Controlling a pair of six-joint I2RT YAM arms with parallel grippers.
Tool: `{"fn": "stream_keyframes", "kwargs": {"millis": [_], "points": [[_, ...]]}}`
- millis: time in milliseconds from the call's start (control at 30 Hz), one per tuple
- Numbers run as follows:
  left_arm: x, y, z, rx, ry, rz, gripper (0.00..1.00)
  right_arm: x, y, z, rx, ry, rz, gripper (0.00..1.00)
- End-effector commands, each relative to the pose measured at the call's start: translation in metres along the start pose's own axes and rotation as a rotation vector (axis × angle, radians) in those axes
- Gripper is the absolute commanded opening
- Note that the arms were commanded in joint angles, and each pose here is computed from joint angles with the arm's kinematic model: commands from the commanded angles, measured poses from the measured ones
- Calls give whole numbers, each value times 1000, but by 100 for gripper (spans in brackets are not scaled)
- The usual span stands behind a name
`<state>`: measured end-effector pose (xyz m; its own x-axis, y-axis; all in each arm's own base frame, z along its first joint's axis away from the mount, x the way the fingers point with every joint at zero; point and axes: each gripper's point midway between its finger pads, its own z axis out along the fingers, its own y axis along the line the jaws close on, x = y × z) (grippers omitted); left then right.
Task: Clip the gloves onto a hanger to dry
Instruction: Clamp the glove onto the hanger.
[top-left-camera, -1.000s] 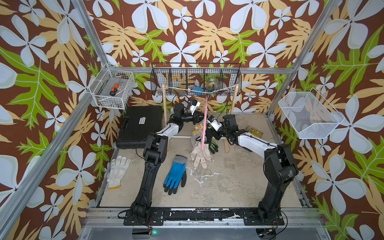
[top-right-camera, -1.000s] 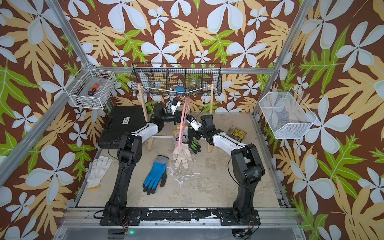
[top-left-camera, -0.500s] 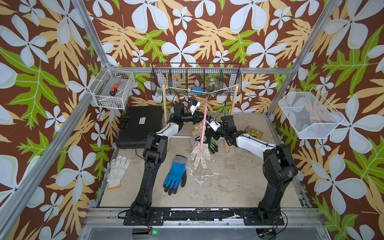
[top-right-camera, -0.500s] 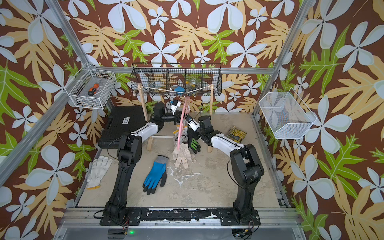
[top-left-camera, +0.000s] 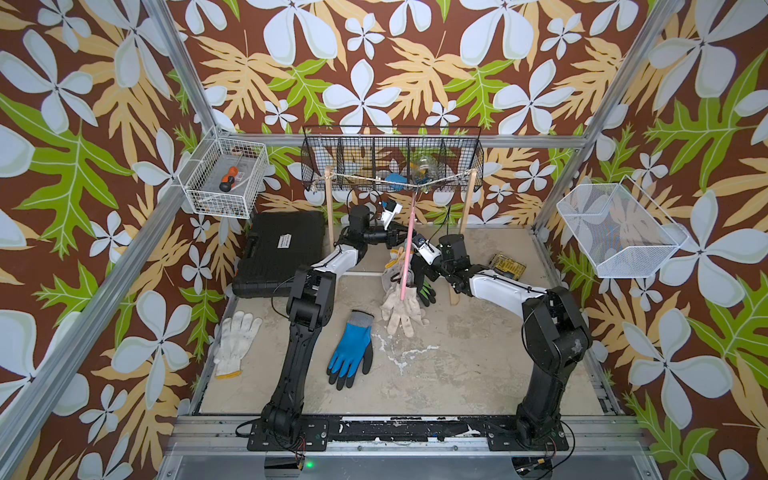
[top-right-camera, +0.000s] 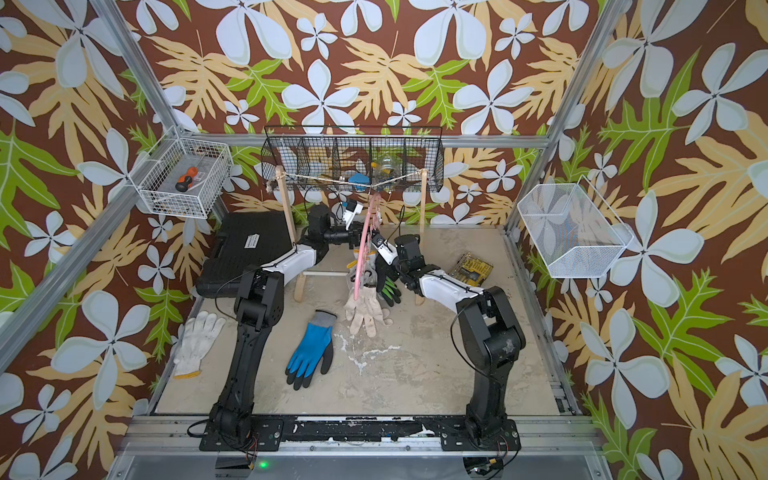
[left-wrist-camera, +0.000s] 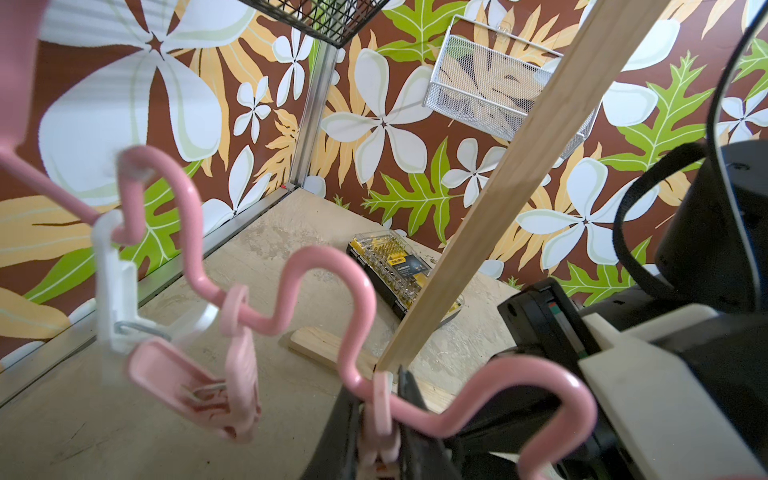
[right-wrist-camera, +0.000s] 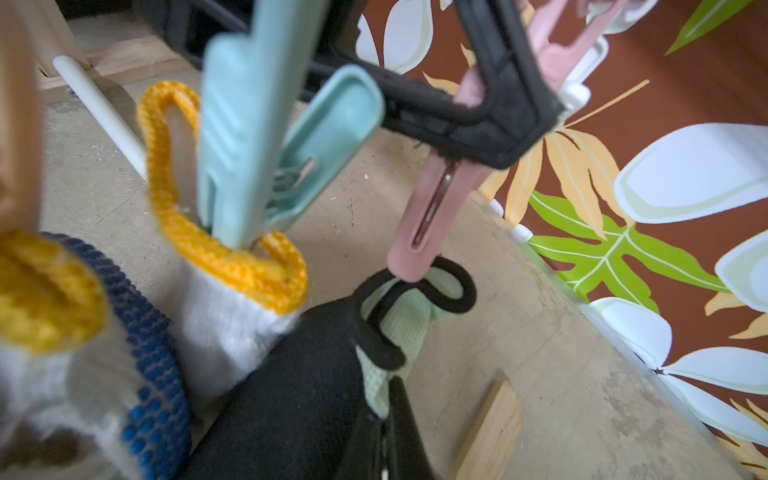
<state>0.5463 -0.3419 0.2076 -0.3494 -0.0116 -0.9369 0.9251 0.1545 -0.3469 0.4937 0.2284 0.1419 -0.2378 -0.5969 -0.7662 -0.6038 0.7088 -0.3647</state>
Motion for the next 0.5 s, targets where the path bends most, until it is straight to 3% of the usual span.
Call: {"fn": "stream_keyframes", "kwargs": {"millis": [0,467], "points": [[-6,-3,0,4,1,17,2,-15,-9,-6,58,-48,-6,0],[0,-3,0,3,17,1,2,-22,-5,-7,80,-72,-32,0]]}}
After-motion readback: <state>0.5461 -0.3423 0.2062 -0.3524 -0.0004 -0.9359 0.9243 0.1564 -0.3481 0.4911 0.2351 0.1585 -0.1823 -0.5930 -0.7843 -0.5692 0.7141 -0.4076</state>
